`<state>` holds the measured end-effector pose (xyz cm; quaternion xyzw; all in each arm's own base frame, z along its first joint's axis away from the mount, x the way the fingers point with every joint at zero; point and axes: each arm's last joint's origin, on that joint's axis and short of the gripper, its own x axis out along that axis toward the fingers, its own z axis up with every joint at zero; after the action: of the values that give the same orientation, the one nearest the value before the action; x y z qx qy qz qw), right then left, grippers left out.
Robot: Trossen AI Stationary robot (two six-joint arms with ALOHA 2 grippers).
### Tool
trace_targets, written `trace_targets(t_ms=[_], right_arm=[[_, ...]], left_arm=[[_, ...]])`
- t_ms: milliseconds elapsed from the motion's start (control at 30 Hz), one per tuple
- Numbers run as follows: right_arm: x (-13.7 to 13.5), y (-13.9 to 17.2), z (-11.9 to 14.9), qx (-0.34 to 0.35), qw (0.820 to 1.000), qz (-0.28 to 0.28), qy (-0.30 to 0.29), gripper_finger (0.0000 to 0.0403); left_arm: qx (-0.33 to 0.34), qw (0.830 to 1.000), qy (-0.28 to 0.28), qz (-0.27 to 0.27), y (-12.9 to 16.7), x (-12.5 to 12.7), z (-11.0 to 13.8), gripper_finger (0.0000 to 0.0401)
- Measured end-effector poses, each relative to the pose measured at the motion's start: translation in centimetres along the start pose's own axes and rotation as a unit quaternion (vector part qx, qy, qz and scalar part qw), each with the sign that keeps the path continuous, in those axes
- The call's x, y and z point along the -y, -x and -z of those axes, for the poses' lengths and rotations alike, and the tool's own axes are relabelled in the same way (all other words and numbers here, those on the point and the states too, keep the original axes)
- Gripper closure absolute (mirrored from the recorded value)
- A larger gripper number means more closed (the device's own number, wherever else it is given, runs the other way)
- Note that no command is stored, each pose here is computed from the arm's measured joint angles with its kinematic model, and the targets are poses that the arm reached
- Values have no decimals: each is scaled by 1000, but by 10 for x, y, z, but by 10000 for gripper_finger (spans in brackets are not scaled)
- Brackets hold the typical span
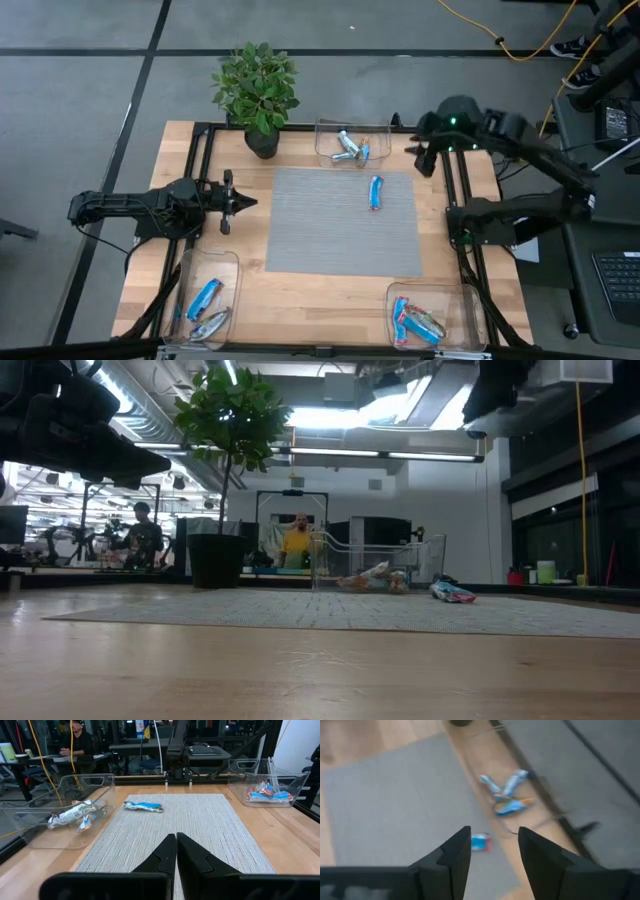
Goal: Pick and place Granola Bars by type
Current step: Put the red granola bar into the bottom right transparent bin
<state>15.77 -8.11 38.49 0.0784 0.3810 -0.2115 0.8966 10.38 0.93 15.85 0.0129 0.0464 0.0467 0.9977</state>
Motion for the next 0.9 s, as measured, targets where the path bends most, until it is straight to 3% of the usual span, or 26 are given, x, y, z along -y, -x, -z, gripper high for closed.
trace_targets(t_ms=[333,633,900], right_arm=[[-8,-77,51,13,994,-104,-13,237],[-9,-111,71,31,993,-110,-15,237],[-9,-122,74,48,985,-117,-122,237]], left_arm=[[0,1000,0,0,0,0,0,388],[0,1000,0,0,0,0,0,395],[0,1000,0,0,0,0,0,389]])
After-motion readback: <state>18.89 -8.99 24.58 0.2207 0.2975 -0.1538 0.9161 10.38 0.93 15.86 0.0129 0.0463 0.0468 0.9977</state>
